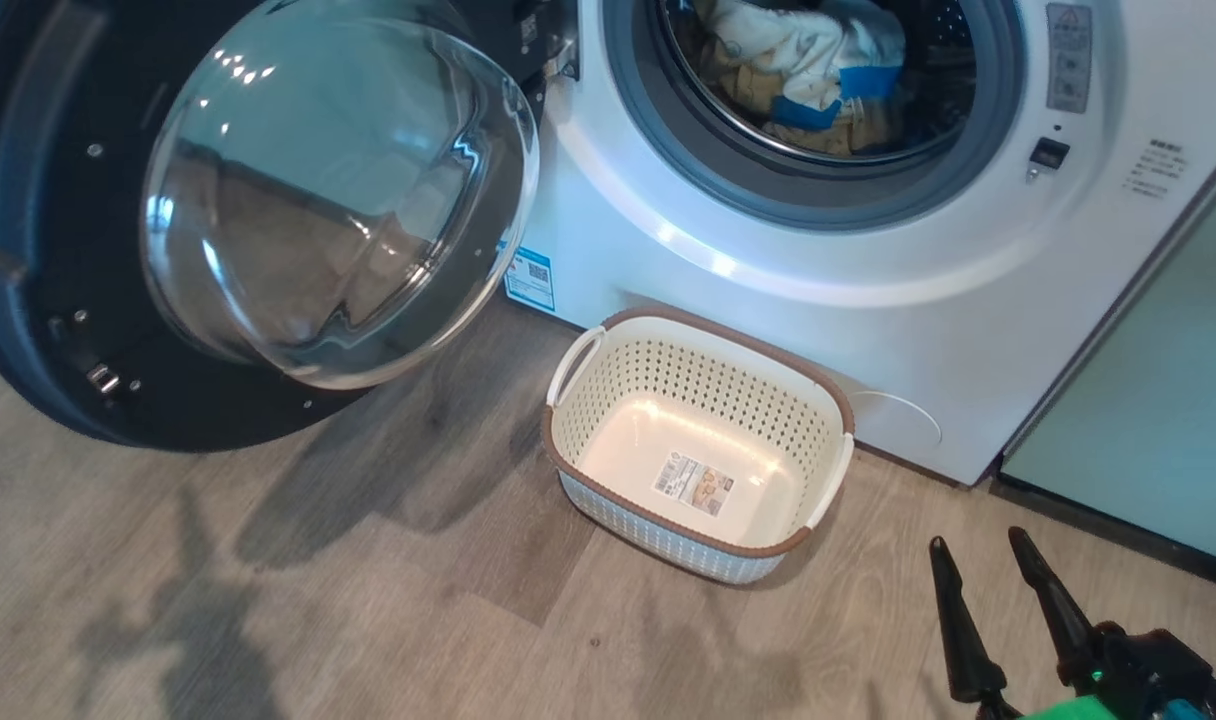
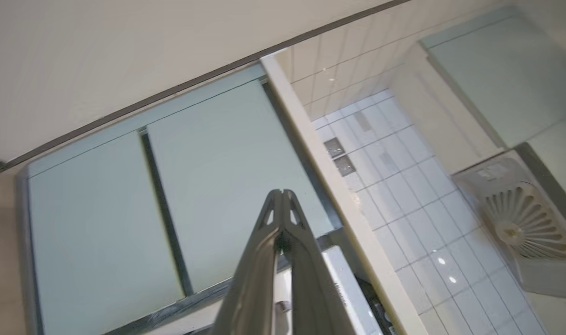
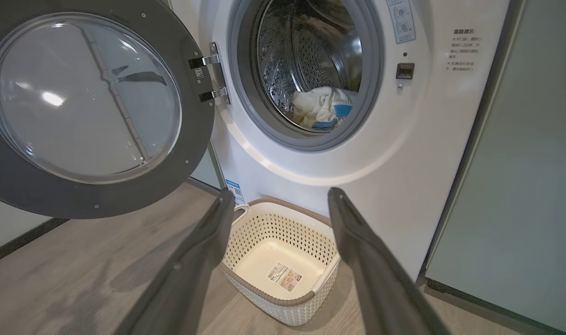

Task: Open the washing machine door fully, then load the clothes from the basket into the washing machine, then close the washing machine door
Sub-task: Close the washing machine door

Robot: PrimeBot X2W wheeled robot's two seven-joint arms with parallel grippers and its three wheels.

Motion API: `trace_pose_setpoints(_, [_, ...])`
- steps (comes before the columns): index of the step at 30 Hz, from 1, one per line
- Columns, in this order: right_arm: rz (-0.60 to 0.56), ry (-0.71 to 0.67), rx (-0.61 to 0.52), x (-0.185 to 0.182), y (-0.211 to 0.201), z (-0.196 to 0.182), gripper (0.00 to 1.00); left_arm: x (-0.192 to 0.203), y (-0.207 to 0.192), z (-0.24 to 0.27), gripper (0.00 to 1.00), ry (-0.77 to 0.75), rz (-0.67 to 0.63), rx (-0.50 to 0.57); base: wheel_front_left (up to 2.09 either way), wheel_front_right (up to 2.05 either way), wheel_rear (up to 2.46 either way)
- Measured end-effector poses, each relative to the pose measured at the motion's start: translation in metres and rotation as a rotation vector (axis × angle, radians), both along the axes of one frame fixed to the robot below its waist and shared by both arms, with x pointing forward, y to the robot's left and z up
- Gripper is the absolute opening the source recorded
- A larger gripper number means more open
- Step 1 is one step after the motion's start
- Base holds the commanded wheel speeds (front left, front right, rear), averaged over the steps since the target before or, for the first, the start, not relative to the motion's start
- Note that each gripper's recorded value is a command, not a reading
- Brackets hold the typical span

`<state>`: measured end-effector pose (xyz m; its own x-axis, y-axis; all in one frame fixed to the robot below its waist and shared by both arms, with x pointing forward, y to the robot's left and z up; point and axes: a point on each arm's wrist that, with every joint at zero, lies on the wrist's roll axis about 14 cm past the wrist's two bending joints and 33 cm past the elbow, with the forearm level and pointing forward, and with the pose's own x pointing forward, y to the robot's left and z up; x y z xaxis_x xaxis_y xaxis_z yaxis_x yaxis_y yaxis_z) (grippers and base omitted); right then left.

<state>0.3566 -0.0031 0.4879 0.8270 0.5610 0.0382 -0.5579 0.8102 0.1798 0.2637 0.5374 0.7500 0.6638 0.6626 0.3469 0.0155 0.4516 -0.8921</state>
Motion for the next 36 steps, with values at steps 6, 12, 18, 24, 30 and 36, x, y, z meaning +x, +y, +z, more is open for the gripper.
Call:
trace_pose_setpoints(6, [-0.004, 0.020, -0.010, 0.002, -0.004, -0.008, 1.00, 0.017, 0.012, -0.066, 0.00, 0.160, -0.025, -0.169, 0.00, 0.00, 0.00])
trace_pose_setpoints(12, [-0.014, 0.044, -0.021, 0.006, -0.010, -0.018, 1.00, 0.025, 0.015, -0.109, 0.00, 0.235, -0.028, -0.262, 0.00, 0.00, 0.00])
trace_pose_setpoints(18, [-0.012, 0.045, -0.030, 0.011, -0.012, -0.020, 1.00, 0.029, 0.011, -0.134, 0.00, 0.296, -0.058, -0.288, 0.00, 0.00, 0.00])
trace_pose_setpoints(24, [-0.004, 0.043, -0.030, 0.016, -0.010, -0.020, 1.00, 0.039, -0.001, -0.145, 0.00, 0.350, -0.137, -0.281, 0.00, 0.00, 0.00])
trace_pose_setpoints(30, [-0.001, 0.046, -0.028, 0.017, -0.009, -0.021, 1.00, 0.051, -0.014, -0.154, 0.00, 0.394, -0.208, -0.278, 0.00, 0.00, 0.00])
trace_pose_setpoints(36, [-0.005, 0.035, -0.023, 0.022, -0.009, -0.017, 1.00, 0.055, -0.023, -0.165, 0.00, 0.425, -0.257, -0.283, 0.00, 0.00, 0.00])
